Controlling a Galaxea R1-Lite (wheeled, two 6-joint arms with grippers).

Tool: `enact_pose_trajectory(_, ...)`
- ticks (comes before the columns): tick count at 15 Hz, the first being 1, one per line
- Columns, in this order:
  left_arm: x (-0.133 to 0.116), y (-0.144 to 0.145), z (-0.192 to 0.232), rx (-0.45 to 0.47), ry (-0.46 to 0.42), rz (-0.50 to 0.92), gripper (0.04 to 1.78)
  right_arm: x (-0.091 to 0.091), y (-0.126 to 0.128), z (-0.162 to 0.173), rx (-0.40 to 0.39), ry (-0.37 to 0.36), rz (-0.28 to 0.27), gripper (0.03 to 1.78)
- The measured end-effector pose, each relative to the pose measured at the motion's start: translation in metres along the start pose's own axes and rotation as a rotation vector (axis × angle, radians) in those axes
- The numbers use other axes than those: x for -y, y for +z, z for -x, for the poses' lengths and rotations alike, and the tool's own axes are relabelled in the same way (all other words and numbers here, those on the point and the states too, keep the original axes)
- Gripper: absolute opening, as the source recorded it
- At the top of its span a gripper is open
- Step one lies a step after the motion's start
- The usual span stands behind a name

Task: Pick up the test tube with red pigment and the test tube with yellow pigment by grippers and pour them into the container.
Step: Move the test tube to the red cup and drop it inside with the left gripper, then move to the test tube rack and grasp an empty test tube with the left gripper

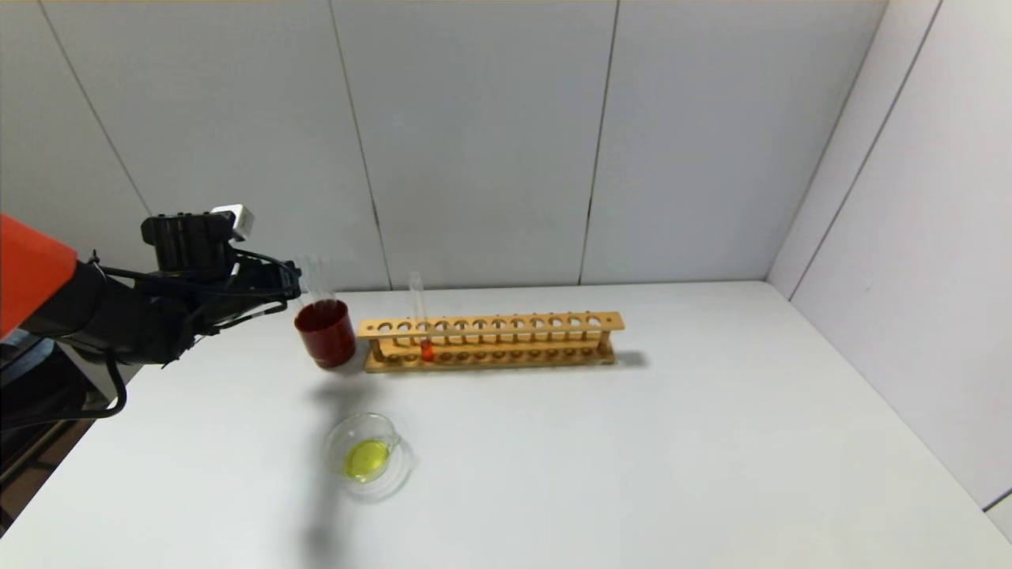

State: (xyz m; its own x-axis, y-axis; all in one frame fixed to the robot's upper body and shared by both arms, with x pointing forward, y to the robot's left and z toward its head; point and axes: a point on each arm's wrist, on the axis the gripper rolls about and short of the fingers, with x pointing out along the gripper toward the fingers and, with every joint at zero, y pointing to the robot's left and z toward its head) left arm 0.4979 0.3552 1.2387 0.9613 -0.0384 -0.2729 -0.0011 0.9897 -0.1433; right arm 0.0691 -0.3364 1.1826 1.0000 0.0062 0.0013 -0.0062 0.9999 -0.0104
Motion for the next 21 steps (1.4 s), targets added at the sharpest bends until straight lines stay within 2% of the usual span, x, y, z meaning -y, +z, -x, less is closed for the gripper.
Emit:
enact_pose_trajectory(2,0.0,-0.002,-0.003,0.004,-0.002,-0.002,0.72,0.0,0.0,0.0,0.0,0.0,0.0,1.75)
enact_pose_trajectory(6,0.002,-0.005,-0.007,0.005,-0.007,-0.004,1.4,0.0,0.0,0.0,0.0,0.001,0.0,1.75)
enact_pose_trajectory(9,0.005,0.005,0.0,0.026,-0.012,-0.011,1.68,0.0,0.0,0.0,0.0,0.001,0.0,1.75)
enact_pose_trajectory(13,0.011,0.033,0.023,0.075,-0.019,-0.021,1.75,0.0,0.0,0.0,0.0,0.0,0.0,1.75)
enact_pose_trajectory(16,0.025,0.057,0.055,0.054,-0.033,-0.039,1.75,0.0,0.0,0.0,0.0,0.0,0.0,1.75)
enact_pose_trajectory(18,0.04,0.065,0.081,-0.026,-0.053,-0.059,1.75,0.0,0.0,0.0,0.0,0.0,0.0,1.75)
enact_pose_trajectory(21,0.071,0.065,0.125,-0.225,-0.093,-0.086,1.75,0.0,0.0,0.0,0.0,0.001,0.0,1.75)
